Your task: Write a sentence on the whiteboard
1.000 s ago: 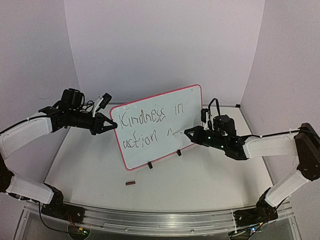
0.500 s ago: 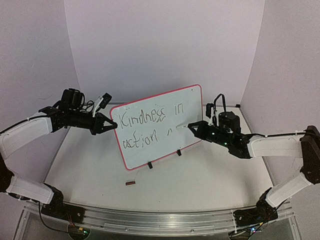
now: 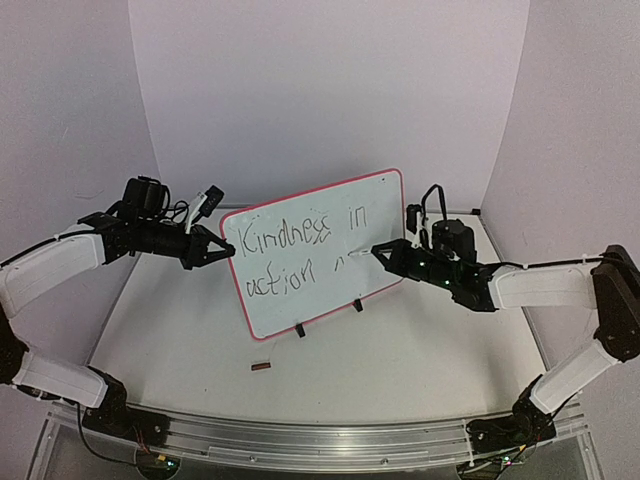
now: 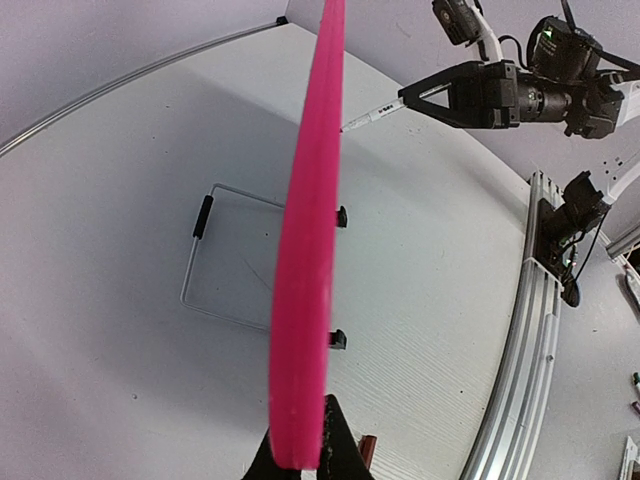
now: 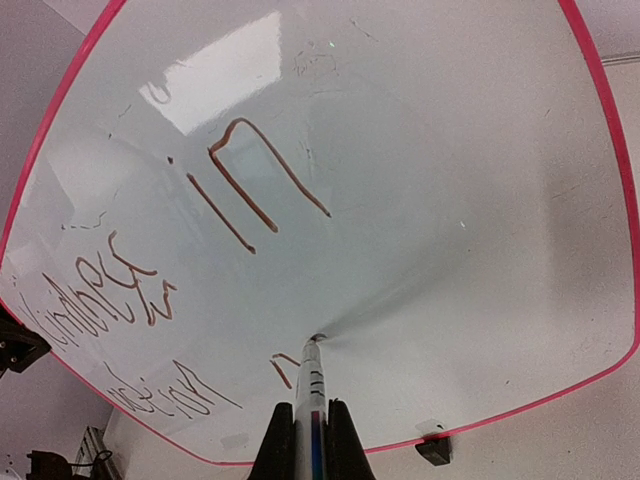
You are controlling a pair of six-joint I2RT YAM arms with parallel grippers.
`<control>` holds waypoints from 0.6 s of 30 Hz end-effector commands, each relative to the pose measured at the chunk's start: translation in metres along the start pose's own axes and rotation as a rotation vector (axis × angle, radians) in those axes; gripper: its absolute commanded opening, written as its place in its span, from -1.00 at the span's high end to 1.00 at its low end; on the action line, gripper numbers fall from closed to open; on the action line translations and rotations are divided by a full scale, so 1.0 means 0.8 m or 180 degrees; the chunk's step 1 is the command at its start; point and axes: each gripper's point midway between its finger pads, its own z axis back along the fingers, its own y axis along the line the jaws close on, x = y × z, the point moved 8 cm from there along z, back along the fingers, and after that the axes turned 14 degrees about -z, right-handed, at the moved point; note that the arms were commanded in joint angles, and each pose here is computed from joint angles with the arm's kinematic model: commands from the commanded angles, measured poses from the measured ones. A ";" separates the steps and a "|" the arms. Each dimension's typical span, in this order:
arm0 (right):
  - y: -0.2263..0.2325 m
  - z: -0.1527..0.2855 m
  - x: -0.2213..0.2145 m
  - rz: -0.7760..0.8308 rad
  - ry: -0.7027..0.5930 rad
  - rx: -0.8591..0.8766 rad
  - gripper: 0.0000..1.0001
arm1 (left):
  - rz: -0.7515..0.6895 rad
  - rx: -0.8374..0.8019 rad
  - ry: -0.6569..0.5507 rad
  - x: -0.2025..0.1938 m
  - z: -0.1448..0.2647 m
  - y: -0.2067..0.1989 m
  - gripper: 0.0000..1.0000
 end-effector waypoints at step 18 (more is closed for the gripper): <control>-0.005 0.007 0.007 0.0063 -0.0136 -0.0144 1.00 | 0.0052 -0.0011 0.0353 -0.026 -0.014 0.000 1.00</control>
